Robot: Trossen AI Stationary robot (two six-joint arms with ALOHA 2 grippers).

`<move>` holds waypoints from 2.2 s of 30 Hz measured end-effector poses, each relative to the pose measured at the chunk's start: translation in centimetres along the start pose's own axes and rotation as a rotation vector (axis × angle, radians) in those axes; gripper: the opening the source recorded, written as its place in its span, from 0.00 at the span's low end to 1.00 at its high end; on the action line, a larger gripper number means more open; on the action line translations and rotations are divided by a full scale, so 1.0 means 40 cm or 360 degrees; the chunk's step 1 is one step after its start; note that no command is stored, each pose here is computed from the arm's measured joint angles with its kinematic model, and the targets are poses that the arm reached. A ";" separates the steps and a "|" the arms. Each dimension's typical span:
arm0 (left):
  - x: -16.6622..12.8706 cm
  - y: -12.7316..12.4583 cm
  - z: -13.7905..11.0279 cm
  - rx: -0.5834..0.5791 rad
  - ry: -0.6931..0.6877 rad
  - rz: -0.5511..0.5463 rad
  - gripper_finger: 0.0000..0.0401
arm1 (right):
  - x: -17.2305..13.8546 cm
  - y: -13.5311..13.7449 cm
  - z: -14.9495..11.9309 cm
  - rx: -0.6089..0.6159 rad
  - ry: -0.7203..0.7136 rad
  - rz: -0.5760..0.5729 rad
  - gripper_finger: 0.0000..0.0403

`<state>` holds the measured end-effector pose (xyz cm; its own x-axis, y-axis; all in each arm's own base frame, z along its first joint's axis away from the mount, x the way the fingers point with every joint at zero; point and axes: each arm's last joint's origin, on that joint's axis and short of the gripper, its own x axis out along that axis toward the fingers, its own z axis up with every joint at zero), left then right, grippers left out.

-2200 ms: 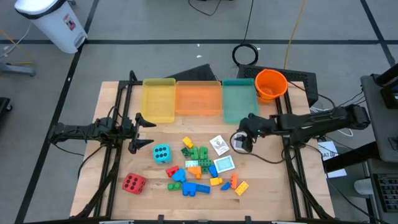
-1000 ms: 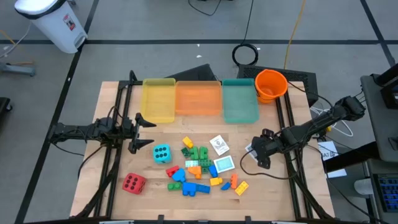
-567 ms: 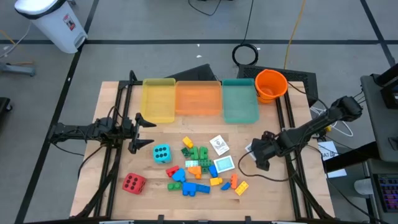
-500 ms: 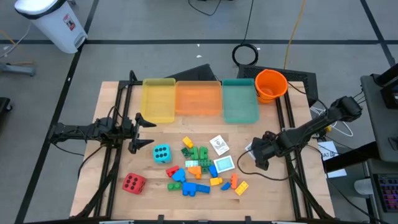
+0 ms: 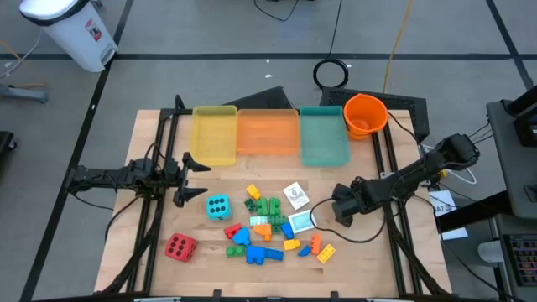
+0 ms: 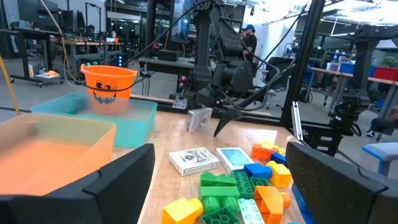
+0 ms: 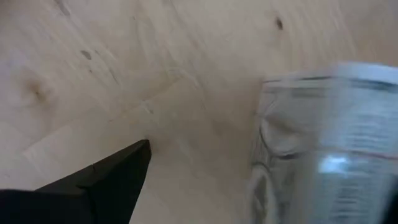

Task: Pick & Place Toys
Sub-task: Put the gray game card into the green bin

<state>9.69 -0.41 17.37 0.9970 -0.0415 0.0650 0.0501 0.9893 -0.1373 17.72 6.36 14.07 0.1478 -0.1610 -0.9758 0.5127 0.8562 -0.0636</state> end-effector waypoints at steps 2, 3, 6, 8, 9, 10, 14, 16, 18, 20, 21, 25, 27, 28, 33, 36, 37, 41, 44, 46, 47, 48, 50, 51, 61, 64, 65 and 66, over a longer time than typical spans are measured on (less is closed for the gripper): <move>0.000 0.000 0.000 0.0001 0.0001 0.0000 0.91 | 0.006 -0.003 0.005 0.0015 0.0030 -0.0005 0.94; 0.000 0.000 0.000 0.0001 0.0000 0.0000 0.91 | 0.008 -0.003 0.007 0.0022 0.0043 0.0004 0.94; 0.000 0.000 0.000 0.0000 0.0000 0.0000 0.91 | 0.008 -0.005 0.011 0.0013 0.0058 0.0037 0.94; 0.000 0.000 0.000 0.0000 0.0001 0.0000 0.91 | 0.003 -0.006 0.011 -0.0014 0.0055 0.0058 0.94; 0.000 0.000 0.000 0.0001 0.0001 -0.0001 0.91 | 0.002 -0.006 0.011 -0.0033 0.0053 0.0067 0.94; 0.000 0.000 0.000 0.0000 0.0000 0.0000 0.91 | -0.001 -0.007 0.011 -0.0055 0.0054 0.0082 0.94; 0.000 0.000 0.000 0.0000 0.0000 0.0000 0.91 | -0.010 -0.013 0.005 -0.0106 0.0094 0.0125 0.91; 0.000 0.000 0.000 0.0000 0.0001 0.0000 0.91 | -0.014 -0.018 0.000 -0.0116 0.0123 0.0116 0.85; 0.000 0.000 0.000 0.0000 0.0000 -0.0001 0.91 | -0.018 -0.025 -0.004 -0.0118 0.0142 0.0097 0.78; 0.000 0.000 0.000 0.0000 0.0001 0.0000 0.91 | -0.022 -0.031 -0.007 -0.0109 0.0154 0.0076 0.69; 0.000 0.000 0.000 0.0001 0.0001 -0.0001 0.91 | -0.024 -0.032 -0.008 -0.0110 0.0156 0.0073 0.64; 0.000 0.000 0.000 0.0000 0.0000 0.0000 0.91 | -0.028 -0.033 -0.008 -0.0108 0.0144 0.0086 0.44; 0.000 0.000 0.000 0.0000 0.0000 0.0000 0.91 | -0.028 -0.033 -0.008 -0.0108 0.0144 0.0087 0.33; 0.000 0.000 0.000 0.0000 0.0001 0.0000 0.91 | -0.028 -0.033 -0.008 -0.0108 0.0144 0.0087 0.28; 0.000 0.000 0.000 0.0000 0.0000 -0.0001 0.91 | -0.032 -0.033 -0.007 -0.0126 0.0134 0.0104 0.06; 0.000 0.000 0.000 0.0000 0.0000 0.0000 0.91 | -0.045 -0.030 -0.002 -0.0124 0.0101 0.0165 0.06; 0.000 0.000 0.000 0.0000 0.0000 0.0000 0.91 | -0.055 -0.027 0.003 -0.0112 0.0085 0.0198 0.07; 0.000 0.000 0.000 0.0001 0.0000 -0.0001 0.91 | -0.111 -0.012 0.038 -0.0109 -0.0083 0.0345 0.10; 0.000 0.000 0.000 0.0000 0.0000 0.0000 0.91 | -0.160 -0.004 0.076 -0.0141 -0.0328 0.0457 0.08; 0.000 0.000 0.000 0.0000 0.0000 0.0000 0.91 | -0.189 -0.003 0.106 -0.0148 -0.0545 0.0533 0.06; 0.000 0.000 0.000 0.0000 0.0000 -0.0001 0.91 | -0.201 -0.004 0.121 -0.0157 -0.0667 0.0561 0.06; 0.000 0.000 0.000 0.0000 0.0000 0.0000 0.91 | -0.212 -0.009 0.137 -0.0160 -0.0776 0.0572 0.06; 0.000 0.000 0.000 0.0000 0.0000 0.0000 0.91 | -0.226 -0.026 0.167 -0.0167 -0.0938 0.0582 0.06; 0.000 0.000 0.000 0.0000 0.0000 0.0000 0.91 | -0.229 -0.038 0.184 -0.0153 -0.0996 0.0567 0.07; 0.000 0.000 0.000 0.0000 0.0000 0.0000 0.91 | -0.164 -0.251 0.335 0.0219 -0.1157 0.0117 0.07; 0.000 0.000 0.000 0.0000 0.0001 0.0000 0.91 | -0.111 -0.314 0.362 0.0347 -0.1058 -0.0007 0.09; 0.000 0.000 0.000 0.0000 0.0000 -0.0001 0.91 | -0.094 -0.329 0.371 0.0379 -0.1037 -0.0032 0.09; 0.000 0.000 0.000 0.0000 0.0000 -0.0001 0.91 | -0.077 -0.342 0.378 0.0397 -0.1012 -0.0052 0.10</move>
<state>9.68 -0.42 17.38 0.9970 -0.0418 0.0654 0.0505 0.9892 -0.1373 23.03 -12.28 21.11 0.5579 -0.5073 -0.6569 0.6937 0.7195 0.0335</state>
